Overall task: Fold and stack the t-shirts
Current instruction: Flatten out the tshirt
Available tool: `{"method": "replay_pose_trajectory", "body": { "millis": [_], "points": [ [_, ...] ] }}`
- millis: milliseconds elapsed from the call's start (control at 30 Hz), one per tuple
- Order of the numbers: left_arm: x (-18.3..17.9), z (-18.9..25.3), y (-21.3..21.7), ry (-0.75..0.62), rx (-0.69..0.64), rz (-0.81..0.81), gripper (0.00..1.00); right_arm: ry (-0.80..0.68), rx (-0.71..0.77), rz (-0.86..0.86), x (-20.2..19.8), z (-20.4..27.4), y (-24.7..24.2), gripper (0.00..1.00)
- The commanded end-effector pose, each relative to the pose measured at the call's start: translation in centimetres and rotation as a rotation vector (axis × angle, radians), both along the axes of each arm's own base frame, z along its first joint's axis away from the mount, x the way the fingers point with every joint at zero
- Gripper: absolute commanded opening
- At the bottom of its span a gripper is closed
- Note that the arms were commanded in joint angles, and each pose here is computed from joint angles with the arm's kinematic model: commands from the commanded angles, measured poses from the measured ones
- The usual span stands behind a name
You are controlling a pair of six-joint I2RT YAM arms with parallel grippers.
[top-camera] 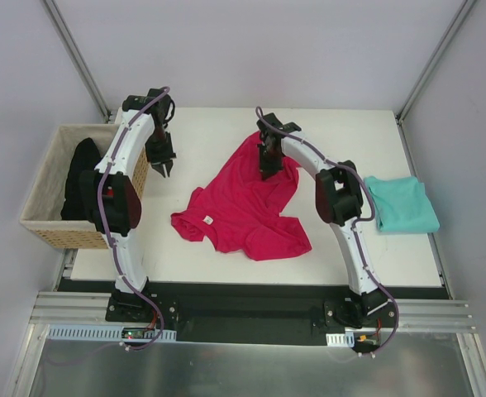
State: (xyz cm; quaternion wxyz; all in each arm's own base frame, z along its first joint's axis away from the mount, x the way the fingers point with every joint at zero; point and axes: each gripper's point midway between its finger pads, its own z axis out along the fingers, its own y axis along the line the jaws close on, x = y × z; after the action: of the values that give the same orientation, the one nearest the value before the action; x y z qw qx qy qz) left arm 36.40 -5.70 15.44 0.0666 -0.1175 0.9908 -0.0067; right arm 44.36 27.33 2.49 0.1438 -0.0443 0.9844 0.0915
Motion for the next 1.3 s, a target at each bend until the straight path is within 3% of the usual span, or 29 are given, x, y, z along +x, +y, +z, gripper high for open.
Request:
{"method": "replay_pose_trajectory", "body": {
  "millis": [0, 200, 467, 967, 1100, 1267],
  "points": [
    [-1.1, 2.1, 0.5, -0.044, 0.027, 0.004, 0.13, 0.051, 0.088, 0.040, -0.9, 0.0, 2.2, 0.01],
    [-1.4, 2.3, 0.6, -0.047, 0.028, 0.011, 0.13, 0.109, 0.173, 0.144, -3.0, -0.9, 5.5, 0.01],
    [-1.2, 2.5, 0.4, -0.054, 0.020, 0.020, 0.13, 0.108, 0.168, 0.345, -6.6, 0.0, 8.5, 0.01],
    [-0.5, 2.4, -0.6, -0.062, -0.009, 0.035, 0.13, 0.187, 0.098, 0.658, -18.4, 0.4, 11.7, 0.01],
    [-0.3, 2.3, -0.9, -0.064, -0.013, 0.030, 0.13, 0.082, -0.014, 0.598, -15.8, 1.8, 9.9, 0.13],
    [-0.1, 2.3, -1.2, -0.065, -0.019, 0.023, 0.13, -0.028, -0.014, 0.475, -10.6, 5.6, 7.5, 0.17]
  ]
}}
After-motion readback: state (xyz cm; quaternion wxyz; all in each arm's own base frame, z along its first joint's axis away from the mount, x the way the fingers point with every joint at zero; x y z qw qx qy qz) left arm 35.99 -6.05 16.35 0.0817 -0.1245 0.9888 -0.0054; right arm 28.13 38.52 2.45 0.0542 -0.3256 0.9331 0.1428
